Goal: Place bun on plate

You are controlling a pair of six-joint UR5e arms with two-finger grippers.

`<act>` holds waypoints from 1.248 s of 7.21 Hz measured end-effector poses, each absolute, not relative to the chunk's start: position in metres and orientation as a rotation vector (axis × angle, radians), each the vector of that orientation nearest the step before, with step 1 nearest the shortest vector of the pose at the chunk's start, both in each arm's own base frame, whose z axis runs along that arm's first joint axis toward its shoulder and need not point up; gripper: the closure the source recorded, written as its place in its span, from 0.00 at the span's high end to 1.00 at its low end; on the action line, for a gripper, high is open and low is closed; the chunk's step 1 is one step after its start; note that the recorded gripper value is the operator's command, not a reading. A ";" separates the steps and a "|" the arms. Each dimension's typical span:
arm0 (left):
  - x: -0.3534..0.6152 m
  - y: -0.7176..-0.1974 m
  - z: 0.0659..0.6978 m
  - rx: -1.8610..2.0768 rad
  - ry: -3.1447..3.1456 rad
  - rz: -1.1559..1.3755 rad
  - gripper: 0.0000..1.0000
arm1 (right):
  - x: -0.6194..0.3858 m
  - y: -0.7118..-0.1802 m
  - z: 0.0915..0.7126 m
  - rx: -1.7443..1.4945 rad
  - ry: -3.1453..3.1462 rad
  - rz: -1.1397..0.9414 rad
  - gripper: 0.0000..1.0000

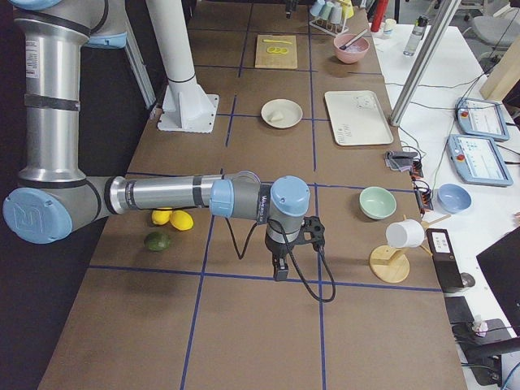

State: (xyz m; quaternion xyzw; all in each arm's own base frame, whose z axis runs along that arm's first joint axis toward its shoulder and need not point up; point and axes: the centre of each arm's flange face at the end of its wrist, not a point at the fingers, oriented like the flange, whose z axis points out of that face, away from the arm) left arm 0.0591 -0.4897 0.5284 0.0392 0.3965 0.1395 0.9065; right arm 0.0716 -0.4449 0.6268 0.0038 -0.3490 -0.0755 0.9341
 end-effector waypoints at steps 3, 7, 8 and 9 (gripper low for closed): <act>-0.034 -0.453 0.626 -0.018 0.862 0.061 1.00 | 0.072 -0.444 0.627 0.007 -0.714 -0.154 1.00; -0.056 -0.428 0.646 -0.044 0.864 -0.010 1.00 | 0.072 -0.444 0.628 0.006 -0.715 -0.154 1.00; -0.056 -0.426 0.645 -0.044 0.861 -0.011 1.00 | 0.072 -0.443 0.627 0.006 -0.715 -0.154 1.00; -0.056 -0.425 0.646 -0.046 0.858 -0.011 1.00 | 0.072 -0.443 0.627 0.007 -0.715 -0.154 1.00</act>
